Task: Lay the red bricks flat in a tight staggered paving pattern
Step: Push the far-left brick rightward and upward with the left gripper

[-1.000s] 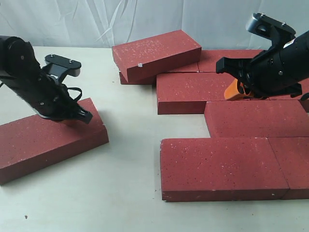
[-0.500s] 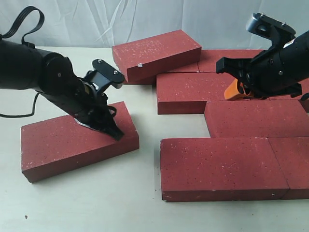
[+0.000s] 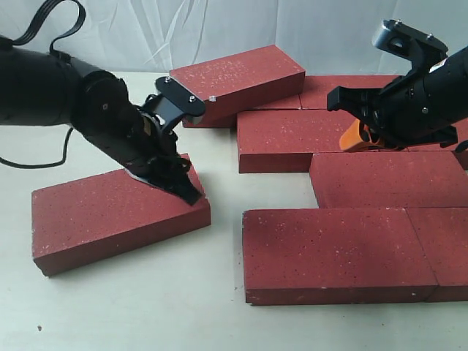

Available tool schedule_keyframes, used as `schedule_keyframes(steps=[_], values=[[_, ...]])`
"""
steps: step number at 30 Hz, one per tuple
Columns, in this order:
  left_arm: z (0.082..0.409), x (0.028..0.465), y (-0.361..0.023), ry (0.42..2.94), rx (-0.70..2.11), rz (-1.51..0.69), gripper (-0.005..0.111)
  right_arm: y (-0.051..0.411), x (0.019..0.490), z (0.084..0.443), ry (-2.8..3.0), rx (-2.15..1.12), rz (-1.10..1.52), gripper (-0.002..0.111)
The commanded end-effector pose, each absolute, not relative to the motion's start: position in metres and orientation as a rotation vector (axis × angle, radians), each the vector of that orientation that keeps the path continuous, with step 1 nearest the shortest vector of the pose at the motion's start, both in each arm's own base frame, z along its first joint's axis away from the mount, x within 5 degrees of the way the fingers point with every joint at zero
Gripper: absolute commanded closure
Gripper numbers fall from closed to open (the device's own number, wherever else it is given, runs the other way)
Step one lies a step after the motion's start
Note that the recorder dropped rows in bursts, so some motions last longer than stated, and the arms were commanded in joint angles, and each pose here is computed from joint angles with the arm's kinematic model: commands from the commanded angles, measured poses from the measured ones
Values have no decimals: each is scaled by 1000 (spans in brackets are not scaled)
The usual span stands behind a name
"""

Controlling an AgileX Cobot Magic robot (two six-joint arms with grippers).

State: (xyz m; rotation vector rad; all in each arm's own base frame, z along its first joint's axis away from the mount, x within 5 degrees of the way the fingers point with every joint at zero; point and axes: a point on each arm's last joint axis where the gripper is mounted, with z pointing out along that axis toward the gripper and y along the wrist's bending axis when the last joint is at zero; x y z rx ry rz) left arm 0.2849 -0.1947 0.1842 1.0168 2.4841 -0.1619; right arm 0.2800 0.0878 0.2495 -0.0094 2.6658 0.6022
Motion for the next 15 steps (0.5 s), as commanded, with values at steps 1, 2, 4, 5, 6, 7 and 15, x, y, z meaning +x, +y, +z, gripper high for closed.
schedule_keyframes(steps=[1,2,4,5,6,7,15], values=[[195,286,-179,2567,884,40,107,87,280,249,2655,-6,602,109],[197,286,-177,2571,847,66,107,87,280,249,2655,-4,604,109],[198,289,-170,2603,744,96,107,87,280,249,2655,-4,604,109],[198,290,-167,2619,709,91,107,87,280,249,2655,-7,603,109],[196,291,-164,2645,675,82,107,87,280,249,2655,-7,603,109],[195,292,-160,2675,636,72,107,87,280,249,2655,-7,603,109],[178,298,-147,2803,624,-135,107,87,280,249,2655,-8,603,109]])
